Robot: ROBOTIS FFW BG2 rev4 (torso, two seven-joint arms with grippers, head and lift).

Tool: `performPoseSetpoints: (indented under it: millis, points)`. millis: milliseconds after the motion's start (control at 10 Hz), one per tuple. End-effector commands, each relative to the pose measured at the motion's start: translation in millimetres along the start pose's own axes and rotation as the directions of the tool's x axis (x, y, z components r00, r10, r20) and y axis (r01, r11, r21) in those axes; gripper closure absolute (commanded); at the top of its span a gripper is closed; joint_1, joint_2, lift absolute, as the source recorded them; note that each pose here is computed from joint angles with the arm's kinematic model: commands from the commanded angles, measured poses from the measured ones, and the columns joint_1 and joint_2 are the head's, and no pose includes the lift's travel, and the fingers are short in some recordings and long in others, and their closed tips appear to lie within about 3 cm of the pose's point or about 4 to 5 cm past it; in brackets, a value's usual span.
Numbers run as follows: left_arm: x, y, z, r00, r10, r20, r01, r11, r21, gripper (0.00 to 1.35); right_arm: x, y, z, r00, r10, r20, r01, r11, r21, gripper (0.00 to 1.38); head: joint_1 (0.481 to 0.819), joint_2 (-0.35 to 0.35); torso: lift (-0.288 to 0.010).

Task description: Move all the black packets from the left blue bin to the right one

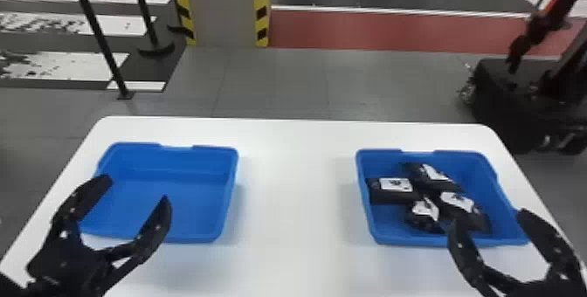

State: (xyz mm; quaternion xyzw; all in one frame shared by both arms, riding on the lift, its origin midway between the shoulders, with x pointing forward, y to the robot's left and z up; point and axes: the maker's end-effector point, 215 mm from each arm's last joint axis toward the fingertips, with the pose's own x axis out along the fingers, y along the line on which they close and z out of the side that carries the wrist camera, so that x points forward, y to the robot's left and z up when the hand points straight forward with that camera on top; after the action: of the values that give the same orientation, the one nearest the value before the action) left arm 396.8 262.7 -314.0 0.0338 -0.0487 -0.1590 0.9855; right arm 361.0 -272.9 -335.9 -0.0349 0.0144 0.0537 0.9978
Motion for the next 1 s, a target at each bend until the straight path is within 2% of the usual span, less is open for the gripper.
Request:
performPoseSetpoints:
  millis: [0,400,900]
  points:
    - [1.0,-1.7,-1.9,1.000,-0.004,-0.005,0.004,1.000,-0.008,0.13,-0.2,0.6,-0.3,1.000,0.000,-0.001,0.000,1.000,0.002,0.18,0.695,-0.016,-0.110]
    - [2.2,-4.3,-3.4,1.000,-0.012,-0.009,0.012,1.000,-0.021,0.13,1.4,2.4,-7.8,0.999,0.004,-0.040,-0.003,1.000,0.015,0.18,0.695,-0.019,-0.110]
    - [3.1,-7.0,-6.5,1.000,-0.018,-0.017,0.018,0.999,-0.031,0.13,1.9,4.0,-6.5,0.999,0.007,-0.038,-0.006,1.000,0.017,0.16,0.695,-0.020,-0.110]
